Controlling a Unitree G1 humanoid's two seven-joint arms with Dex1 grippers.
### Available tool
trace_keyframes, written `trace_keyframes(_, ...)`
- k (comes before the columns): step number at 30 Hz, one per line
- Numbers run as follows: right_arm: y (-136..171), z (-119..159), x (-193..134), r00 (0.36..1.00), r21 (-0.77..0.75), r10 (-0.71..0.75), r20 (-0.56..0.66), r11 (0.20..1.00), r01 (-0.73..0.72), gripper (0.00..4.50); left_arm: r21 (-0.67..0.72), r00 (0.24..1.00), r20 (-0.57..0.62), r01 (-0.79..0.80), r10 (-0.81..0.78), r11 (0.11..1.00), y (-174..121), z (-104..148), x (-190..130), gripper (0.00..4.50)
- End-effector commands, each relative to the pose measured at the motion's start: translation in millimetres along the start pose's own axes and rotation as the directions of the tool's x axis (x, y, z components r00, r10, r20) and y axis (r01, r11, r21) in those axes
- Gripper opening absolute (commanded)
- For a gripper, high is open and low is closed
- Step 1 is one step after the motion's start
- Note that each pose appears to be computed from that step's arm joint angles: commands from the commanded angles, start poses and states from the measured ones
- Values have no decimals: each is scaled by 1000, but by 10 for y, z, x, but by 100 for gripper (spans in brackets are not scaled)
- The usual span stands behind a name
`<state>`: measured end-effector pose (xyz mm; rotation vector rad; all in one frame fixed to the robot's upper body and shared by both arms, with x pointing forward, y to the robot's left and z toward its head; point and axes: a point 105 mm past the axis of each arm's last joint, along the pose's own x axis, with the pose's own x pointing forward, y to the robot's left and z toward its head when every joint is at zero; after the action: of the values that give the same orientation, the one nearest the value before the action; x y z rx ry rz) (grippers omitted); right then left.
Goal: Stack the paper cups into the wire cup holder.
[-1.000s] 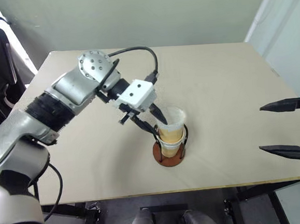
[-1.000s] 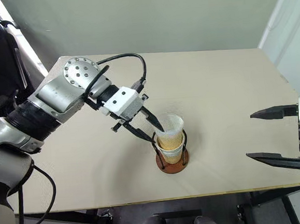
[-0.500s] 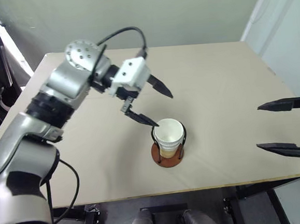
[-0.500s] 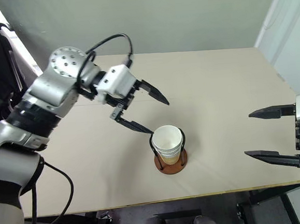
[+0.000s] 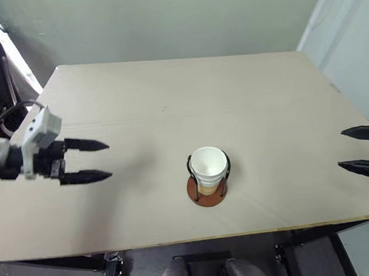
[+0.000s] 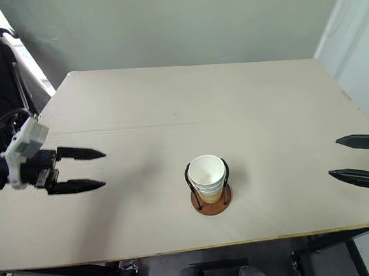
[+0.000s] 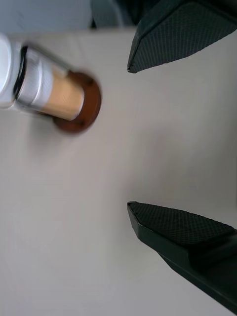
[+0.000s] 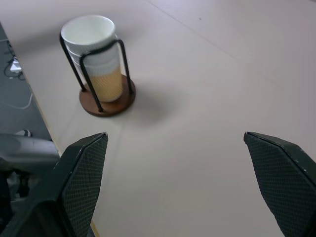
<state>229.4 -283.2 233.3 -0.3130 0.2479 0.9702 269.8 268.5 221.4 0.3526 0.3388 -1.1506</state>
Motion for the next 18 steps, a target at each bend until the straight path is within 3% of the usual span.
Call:
trace_keyframes(1, -82, 95, -28, 1000, -59, 19, -16, 998, -20, 450, 37, 999, 42, -31, 29, 999, -141, 153, -111, 447)
trace_keyframes(8, -164, 183, 55, 996, -105, 84, -22, 991, -86, 450, -15, 994, 65, -82, 82, 997, -334, 36, -152, 447)
trace_keyframes(18, -297, 210, 83, 999, -115, 43, -8, 992, -44, 450, -27, 988, 96, -123, 125, 992, -362, 51, -119, 447)
